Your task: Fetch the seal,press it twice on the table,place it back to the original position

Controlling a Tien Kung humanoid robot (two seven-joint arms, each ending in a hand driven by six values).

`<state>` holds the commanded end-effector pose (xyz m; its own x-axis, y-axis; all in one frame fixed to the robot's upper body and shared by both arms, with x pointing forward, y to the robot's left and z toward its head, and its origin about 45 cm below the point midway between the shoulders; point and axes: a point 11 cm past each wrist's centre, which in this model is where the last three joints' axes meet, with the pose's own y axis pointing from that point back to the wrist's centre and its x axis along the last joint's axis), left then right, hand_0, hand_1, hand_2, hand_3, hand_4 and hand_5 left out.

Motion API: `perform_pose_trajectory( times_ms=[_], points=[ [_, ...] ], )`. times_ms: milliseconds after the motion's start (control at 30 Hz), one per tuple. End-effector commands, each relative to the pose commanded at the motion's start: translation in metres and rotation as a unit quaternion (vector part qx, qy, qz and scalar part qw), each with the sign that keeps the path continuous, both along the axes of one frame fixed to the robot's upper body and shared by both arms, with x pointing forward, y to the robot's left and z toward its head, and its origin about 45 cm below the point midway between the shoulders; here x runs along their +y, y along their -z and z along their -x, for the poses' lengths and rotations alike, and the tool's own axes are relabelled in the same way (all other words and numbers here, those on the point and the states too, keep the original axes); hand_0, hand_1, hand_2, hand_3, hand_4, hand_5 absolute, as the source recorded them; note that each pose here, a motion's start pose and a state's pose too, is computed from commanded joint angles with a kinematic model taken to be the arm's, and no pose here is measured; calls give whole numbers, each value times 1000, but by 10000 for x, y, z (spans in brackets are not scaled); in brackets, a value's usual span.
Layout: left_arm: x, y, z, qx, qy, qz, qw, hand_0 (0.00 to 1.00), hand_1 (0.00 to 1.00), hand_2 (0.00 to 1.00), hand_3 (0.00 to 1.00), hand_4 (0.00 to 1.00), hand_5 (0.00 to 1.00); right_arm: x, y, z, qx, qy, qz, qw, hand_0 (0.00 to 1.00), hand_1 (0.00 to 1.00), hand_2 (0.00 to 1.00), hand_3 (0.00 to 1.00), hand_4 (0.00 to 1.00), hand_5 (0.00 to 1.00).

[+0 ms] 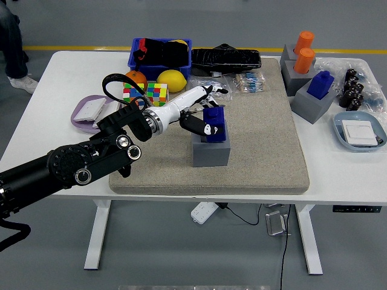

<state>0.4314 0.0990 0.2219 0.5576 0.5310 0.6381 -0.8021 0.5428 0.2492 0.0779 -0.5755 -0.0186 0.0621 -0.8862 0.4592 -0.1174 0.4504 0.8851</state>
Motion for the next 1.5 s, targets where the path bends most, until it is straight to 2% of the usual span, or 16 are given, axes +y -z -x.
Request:
perform_pose_trajectory(
  times_ms=[333,700,1167,1500],
  points=[
    [-2,0,-66,-6,-7,-10,1000,828,474,445,908,715,2,3,-4,-25,-2,-1,0,1000,885,747,752,748,831,521],
    [-15,60,-50,0,-5,-18,1000,828,472,444,907,714,2,-3,-8,-22,-3,0,0,1000,885,748,751,749,831,521],
    [21,-13,-90,-10,-6,-26,1000,828,471,444,907,714,2,0,-5,-21,-4,2,0,1000,885,747,751,749,831,521],
    [45,-8,-97,-12,-3,-45,999,827,465,444,906,712,2,-1,-5,-16,-4,2,0,1000,885,747,751,750,831,521]
  ],
)
